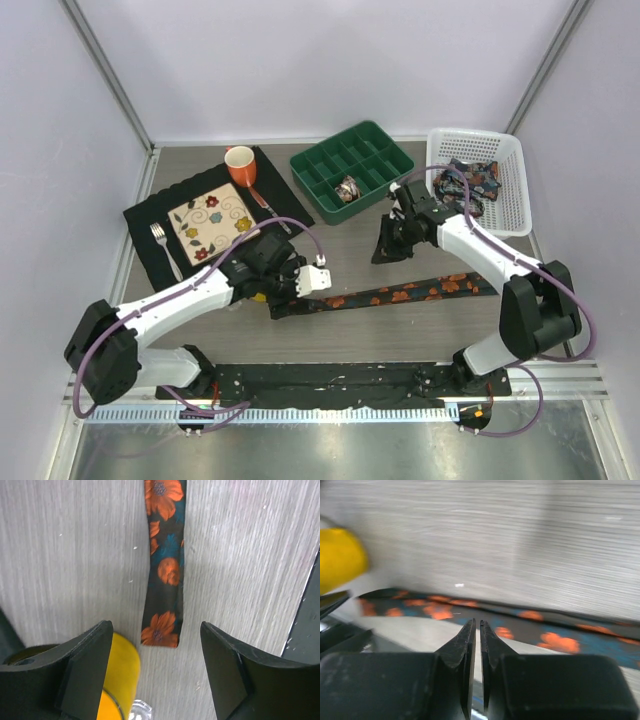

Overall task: Roll the ties
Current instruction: Flatten out the tie at the center of the board, then roll the tie at the center of the board.

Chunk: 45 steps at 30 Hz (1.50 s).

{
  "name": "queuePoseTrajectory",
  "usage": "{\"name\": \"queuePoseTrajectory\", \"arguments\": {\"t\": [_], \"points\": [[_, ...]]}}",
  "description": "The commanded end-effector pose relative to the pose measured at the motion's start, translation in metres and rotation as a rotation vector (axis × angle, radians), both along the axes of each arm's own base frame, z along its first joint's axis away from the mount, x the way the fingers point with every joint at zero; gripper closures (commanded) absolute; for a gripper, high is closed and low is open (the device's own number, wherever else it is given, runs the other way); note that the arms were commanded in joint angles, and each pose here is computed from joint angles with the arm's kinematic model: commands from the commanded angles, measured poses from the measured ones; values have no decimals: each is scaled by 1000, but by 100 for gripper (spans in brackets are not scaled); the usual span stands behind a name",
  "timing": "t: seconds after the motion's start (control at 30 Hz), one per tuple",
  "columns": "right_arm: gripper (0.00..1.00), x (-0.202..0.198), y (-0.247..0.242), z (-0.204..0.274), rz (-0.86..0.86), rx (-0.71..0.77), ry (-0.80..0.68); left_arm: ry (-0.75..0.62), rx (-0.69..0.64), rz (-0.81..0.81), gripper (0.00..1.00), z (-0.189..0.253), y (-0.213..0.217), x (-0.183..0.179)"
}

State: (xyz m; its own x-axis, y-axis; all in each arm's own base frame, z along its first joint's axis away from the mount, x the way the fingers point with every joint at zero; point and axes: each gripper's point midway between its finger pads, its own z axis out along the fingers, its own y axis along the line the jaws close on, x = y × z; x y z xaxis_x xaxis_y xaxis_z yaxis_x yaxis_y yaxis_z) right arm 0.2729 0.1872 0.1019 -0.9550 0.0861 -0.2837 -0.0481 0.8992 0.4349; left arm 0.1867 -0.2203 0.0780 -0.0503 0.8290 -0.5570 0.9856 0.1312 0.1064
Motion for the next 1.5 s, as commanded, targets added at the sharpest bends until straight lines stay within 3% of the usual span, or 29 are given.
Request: {"name": "queuePoseTrajectory", "arguments": {"t": [0.0, 0.37, 0.53, 0.67, 1.03, 1.47], "points": [[86, -10, 49, 6, 50, 184, 45, 38, 44, -33, 25, -12, 22, -9], [87, -32, 115, -28, 188, 224, 148, 73, 121, -23, 25, -34, 41, 5], [89, -46, 140, -37, 251, 243, 181, 89, 17, -54, 28, -18, 29, -4], [90, -56, 145, -50, 277, 231, 208, 123, -42, -54, 32, -14, 20, -12], [90, -66, 138, -37, 281, 230, 198, 143, -53, -4, 41, -24, 16, -8], [93, -72, 136, -92, 306, 156, 260, 149, -102, 21, 57, -15, 3, 0]]}}
